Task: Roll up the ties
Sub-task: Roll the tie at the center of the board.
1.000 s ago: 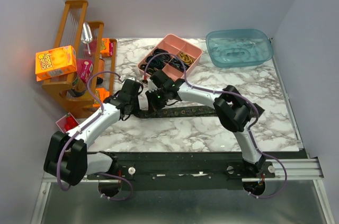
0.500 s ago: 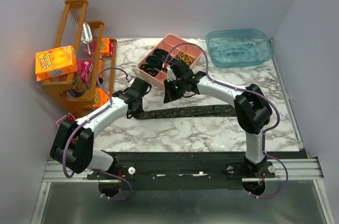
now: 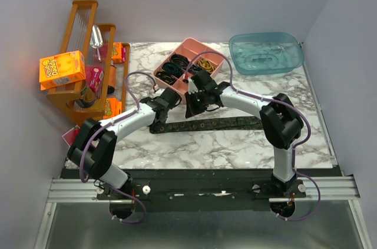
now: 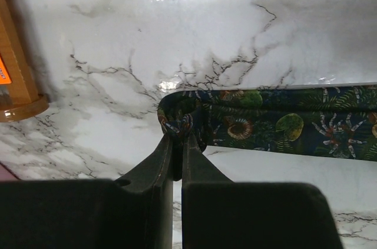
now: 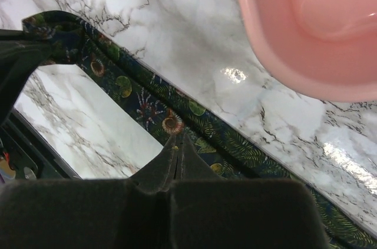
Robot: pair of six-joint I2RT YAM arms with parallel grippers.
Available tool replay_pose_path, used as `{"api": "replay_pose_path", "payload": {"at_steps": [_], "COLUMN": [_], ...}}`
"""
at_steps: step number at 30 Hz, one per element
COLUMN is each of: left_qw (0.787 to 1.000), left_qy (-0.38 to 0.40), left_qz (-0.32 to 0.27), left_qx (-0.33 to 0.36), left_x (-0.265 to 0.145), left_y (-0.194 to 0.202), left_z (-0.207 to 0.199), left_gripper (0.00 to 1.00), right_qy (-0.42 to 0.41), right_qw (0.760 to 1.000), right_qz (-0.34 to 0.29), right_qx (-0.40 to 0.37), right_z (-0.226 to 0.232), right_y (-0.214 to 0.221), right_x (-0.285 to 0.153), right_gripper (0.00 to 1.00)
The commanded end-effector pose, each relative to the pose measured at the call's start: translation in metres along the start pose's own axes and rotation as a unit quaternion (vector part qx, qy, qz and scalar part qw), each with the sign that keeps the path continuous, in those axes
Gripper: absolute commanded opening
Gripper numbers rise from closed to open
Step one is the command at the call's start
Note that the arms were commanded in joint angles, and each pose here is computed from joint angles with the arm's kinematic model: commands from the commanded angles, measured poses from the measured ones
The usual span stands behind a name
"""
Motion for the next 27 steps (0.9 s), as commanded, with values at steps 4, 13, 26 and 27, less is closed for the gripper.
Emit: {"api": "replay_pose_path", "payload": {"at_steps": [4,13,26,27], "left_qw": [0.999,0.998,0.998,0.998], "left_qy": [-0.018,-0.014,0.041,0.047], "left_qz": [0.0,0.002,-0.02,-0.021], "left_qx": [0.04,0.065,0.048,0.044], "left_x": [0.001,0.003,-0.001,0.0], "left_y": [-0.002,-0.004,-0.011,-0.011], "left_z": [-0.017,-0.04,-0.063,-0.064], "left_gripper": [0.0,0.03,0.37,0.38], "right_qy": [0.013,0.015,0.017,0.019], "right_qw": [1.0,1.0,1.0,1.0], "right_qz": [-0.011,-0.005,0.002,0.005], "right_qx": [-0.004,-0.001,0.0,0.001], "right_z": [-0.004,-0.008,-0.012,-0.013], "right_y": [-0.003,0.0,0.005,0.006], "right_x": [-0.009,-0.005,0.0,0.001], "right_gripper": [0.01,0.01,0.01,0.01]}}
Point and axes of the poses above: each gripper's point midway between its finger pads, its own x axis out along the fingers, its own z axis along the line the jaws close on, y = z × x, the point moved 4 cm from there along -x, back along the fingers, and after that the axes turned 9 degrees about x, right-handed, at the moved point
